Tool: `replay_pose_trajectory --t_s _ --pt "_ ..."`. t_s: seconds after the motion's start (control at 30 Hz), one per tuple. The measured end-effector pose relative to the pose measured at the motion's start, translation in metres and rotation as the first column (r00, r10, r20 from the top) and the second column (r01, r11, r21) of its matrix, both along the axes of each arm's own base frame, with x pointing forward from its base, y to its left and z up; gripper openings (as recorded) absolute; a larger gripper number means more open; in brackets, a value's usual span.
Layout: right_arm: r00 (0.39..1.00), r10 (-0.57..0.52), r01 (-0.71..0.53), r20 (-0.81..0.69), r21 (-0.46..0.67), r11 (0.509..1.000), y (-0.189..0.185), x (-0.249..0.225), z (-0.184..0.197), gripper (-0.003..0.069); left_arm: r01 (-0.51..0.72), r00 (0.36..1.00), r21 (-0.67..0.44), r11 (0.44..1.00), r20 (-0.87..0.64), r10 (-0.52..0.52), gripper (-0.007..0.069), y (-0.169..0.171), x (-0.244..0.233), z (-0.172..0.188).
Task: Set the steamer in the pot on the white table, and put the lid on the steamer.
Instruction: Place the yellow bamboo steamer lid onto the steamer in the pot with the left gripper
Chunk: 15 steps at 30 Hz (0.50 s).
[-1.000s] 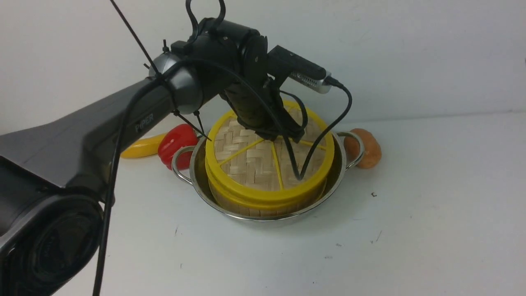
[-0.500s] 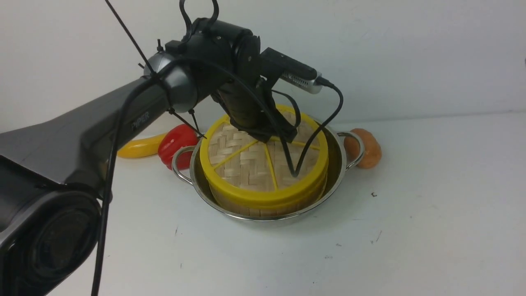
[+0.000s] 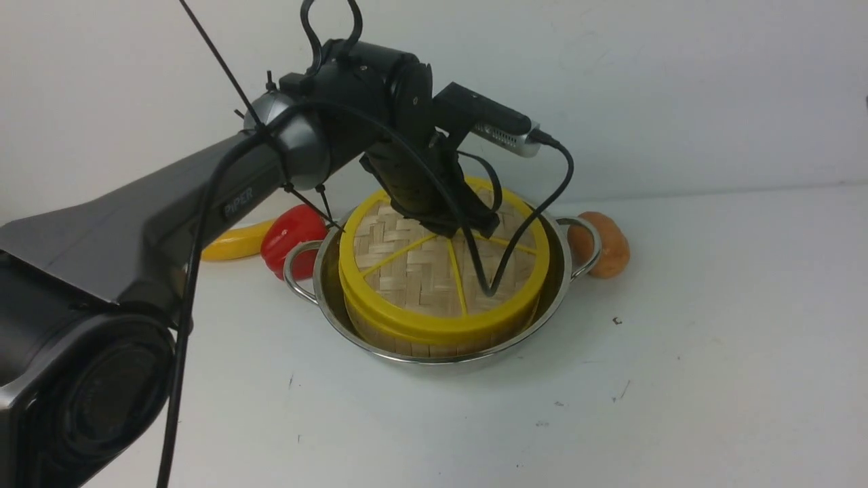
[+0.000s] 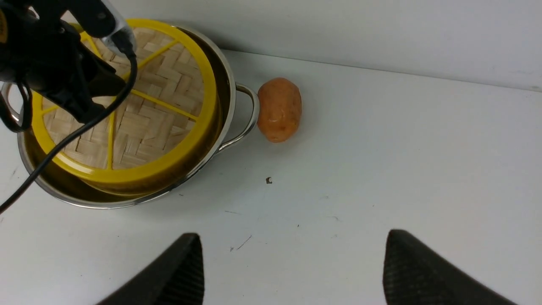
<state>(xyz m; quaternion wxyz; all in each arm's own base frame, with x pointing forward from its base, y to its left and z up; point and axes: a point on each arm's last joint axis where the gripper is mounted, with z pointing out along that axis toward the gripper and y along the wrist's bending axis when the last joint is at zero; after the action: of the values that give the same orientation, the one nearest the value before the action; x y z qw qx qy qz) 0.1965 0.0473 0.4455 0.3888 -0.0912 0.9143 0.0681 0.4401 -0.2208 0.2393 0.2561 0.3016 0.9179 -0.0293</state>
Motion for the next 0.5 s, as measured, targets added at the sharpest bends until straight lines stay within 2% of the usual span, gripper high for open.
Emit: replay_pose_trajectory --t_s 0.5 --pt "1.0 -0.001 0.001 0.0 -0.002 1.0 -0.0002 0.0 0.0 0.054 -0.077 0.997 0.039 0.996 0.015 0.077 0.0114 0.0052 0.0024 -0.0015"
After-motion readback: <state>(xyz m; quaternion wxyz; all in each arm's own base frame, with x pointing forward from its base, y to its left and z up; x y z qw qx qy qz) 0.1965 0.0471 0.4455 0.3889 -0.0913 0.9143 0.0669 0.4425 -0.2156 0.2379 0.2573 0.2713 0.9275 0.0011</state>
